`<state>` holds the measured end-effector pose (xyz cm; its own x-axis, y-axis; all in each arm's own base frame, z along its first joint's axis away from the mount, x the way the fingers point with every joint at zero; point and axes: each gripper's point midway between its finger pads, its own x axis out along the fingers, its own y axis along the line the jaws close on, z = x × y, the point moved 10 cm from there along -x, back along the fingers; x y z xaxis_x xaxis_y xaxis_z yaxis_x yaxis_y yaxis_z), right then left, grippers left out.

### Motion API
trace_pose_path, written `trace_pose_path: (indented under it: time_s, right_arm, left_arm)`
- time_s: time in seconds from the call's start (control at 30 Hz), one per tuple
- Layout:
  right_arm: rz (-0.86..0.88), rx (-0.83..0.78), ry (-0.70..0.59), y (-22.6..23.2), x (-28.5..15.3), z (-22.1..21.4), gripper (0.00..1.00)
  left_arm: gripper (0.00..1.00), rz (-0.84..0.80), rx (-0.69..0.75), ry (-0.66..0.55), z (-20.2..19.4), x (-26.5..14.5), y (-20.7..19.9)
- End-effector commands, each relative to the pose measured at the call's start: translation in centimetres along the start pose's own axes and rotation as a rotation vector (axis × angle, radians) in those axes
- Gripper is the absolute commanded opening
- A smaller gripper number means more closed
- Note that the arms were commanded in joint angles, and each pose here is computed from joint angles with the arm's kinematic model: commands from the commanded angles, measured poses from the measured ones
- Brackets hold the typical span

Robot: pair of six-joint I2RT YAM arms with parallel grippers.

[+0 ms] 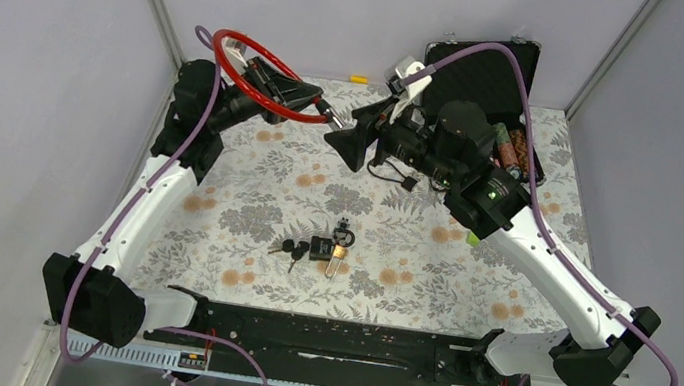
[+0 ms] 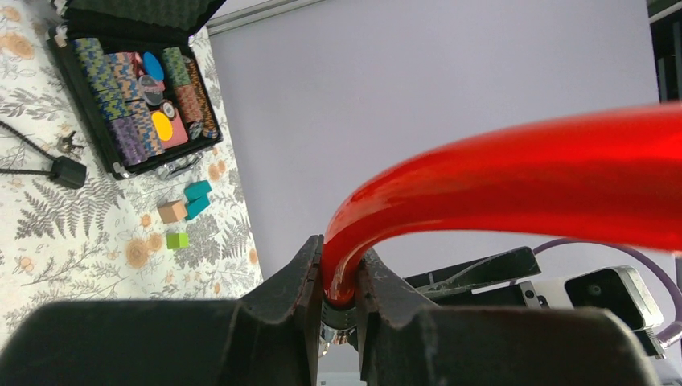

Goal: Lock with the key
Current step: Lock the lock.

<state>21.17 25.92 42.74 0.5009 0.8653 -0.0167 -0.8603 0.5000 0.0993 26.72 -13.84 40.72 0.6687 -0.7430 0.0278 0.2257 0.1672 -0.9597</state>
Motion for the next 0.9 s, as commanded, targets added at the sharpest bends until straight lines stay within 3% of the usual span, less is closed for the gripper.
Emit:
trace_pose_path:
  time_s: [0.0, 0.17, 0.37, 0.87]
  right_arm:
    - [-0.047, 0.092, 0.0, -0.1, -0.7, 0.2, 0.76]
    - [-0.096, 0.219, 0.03, -1.0, -0.8, -1.3, 0.71]
    - [-0.102, 0.254, 0.081, -1.6, -0.5, -2.8, 0.46]
    - [-0.066, 0.164, 0.112, -2.4, 1.2, -4.2, 0.26]
  left_arm:
    - [0.0, -0.071, 0.061, -0.059, 0.6, -1.0, -3.3]
    - [0.0, -0.053, 0.054, -0.066, 0.7, -0.9, -3.2]
    - [0.0, -0.032, 0.044, -0.076, 0.7, -1.0, -3.0]
    - [0.0, -0.021, 0.028, -0.085, 0.7, -1.1, -3.1]
